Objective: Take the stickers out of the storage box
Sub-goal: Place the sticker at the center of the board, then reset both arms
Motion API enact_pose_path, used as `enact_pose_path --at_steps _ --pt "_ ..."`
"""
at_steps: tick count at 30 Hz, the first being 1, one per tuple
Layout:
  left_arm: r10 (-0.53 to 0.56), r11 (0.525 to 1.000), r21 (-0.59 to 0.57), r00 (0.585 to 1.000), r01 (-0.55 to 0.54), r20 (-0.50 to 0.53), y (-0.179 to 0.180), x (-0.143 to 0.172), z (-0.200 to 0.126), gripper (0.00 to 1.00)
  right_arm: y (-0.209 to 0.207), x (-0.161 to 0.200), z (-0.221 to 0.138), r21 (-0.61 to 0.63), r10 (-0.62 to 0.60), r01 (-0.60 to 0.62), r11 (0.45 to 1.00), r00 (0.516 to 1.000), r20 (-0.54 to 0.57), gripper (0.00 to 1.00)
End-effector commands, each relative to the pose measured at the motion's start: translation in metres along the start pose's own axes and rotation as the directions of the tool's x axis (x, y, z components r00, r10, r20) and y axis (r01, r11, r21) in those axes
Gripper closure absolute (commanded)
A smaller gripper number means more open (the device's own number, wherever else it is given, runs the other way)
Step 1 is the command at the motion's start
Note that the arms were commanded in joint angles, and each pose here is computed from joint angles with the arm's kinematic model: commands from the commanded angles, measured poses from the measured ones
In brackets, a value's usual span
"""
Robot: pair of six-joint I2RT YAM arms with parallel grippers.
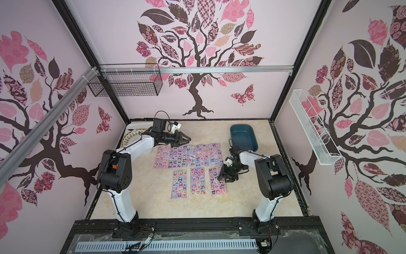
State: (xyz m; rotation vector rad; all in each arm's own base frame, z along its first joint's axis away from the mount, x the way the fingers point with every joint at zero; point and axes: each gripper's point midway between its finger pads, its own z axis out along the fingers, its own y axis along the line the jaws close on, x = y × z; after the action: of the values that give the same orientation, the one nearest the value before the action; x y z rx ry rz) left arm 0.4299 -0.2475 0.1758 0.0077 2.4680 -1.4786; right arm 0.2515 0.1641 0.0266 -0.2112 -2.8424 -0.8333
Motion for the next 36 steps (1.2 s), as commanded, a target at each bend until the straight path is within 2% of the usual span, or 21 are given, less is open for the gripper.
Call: enact_pose_path --at_steps 1,7,10,11,15,17,19,20,21,23,26,29,31,32,34,36 --pt "0.1 0.992 -0.078 0.992 -0.094 0.078 -0.009 -0.011 -0.022 0.64 -0.012 -0.009 -0.019 0.112 -0.028 0.019 0.994 0.997 0.079 0.54" --pt "0.175 0.968 -0.215 0.964 -0.131 0.2 -0.005 -0.025 -0.052 0.63 -0.008 -0.029 -0.067 0.195 -0.098 0.05 0.979 0.964 0.247 0.41" --pt "0.21 0.953 -0.272 0.936 -0.131 0.283 -0.007 -0.035 -0.075 0.61 0.002 -0.043 -0.101 0.228 -0.16 0.077 0.971 0.915 0.37 0.34" --pt "0.218 0.949 -0.291 0.924 -0.125 0.315 -0.007 -0.038 -0.084 0.58 0.006 -0.049 -0.114 0.246 -0.182 0.082 0.966 0.89 0.417 0.33" --pt "0.228 0.93 -0.364 0.853 -0.047 0.47 0.009 -0.048 -0.129 0.45 0.024 -0.065 -0.175 0.292 -0.261 0.091 0.952 0.738 0.622 0.27" --pt "0.22 0.911 -0.411 0.794 0.041 0.567 0.03 -0.049 -0.158 0.34 0.029 -0.072 -0.209 0.306 -0.28 0.07 0.949 0.63 0.724 0.19" --pt "0.209 0.891 -0.434 0.729 0.131 0.651 0.049 -0.045 -0.186 0.22 0.025 -0.081 -0.236 0.333 -0.291 0.013 0.943 0.517 0.805 0.06" --pt "0.222 0.877 -0.449 0.684 0.171 0.695 0.058 -0.042 -0.2 0.14 0.022 -0.086 -0.248 0.342 -0.299 -0.013 0.939 0.456 0.838 0.01" --pt "0.242 0.861 -0.467 0.645 0.202 0.725 0.066 -0.037 -0.212 0.05 0.016 -0.09 -0.255 0.357 -0.31 -0.042 0.933 0.411 0.857 0.01" --pt "0.275 0.817 -0.511 0.598 0.267 0.753 0.083 -0.026 -0.229 0.02 0.002 -0.1 -0.265 0.382 -0.327 -0.116 0.917 0.33 0.886 0.01" --pt "0.322 0.717 -0.57 0.534 0.402 0.782 0.106 -0.008 -0.259 0.02 -0.029 -0.113 -0.264 0.433 -0.375 -0.246 0.867 0.25 0.893 0.01" --pt "0.418 0.614 -0.634 0.487 0.471 0.767 0.12 0.004 -0.283 0.02 -0.055 -0.125 -0.244 0.443 -0.377 -0.284 0.85 0.259 0.889 0.01" --pt "0.502 0.55 -0.665 0.435 0.505 0.747 0.128 0.012 -0.3 0.02 -0.068 -0.132 -0.233 0.463 -0.389 -0.308 0.831 0.273 0.88 0.01" --pt "0.549 0.527 -0.68 0.406 0.51 0.73 0.131 0.016 -0.306 0.02 -0.074 -0.135 -0.229 0.479 -0.408 -0.32 0.818 0.265 0.874 0.01" --pt "0.62 0.504 -0.698 0.35 0.508 0.702 0.135 0.024 -0.314 0.02 -0.082 -0.139 -0.224 0.494 -0.437 -0.336 0.802 0.234 0.869 0.01" --pt "0.667 0.489 -0.721 0.323 0.49 0.672 0.141 0.031 -0.314 0.02 -0.087 -0.14 -0.214 0.514 -0.475 -0.309 0.8 0.197 0.858 0.01"
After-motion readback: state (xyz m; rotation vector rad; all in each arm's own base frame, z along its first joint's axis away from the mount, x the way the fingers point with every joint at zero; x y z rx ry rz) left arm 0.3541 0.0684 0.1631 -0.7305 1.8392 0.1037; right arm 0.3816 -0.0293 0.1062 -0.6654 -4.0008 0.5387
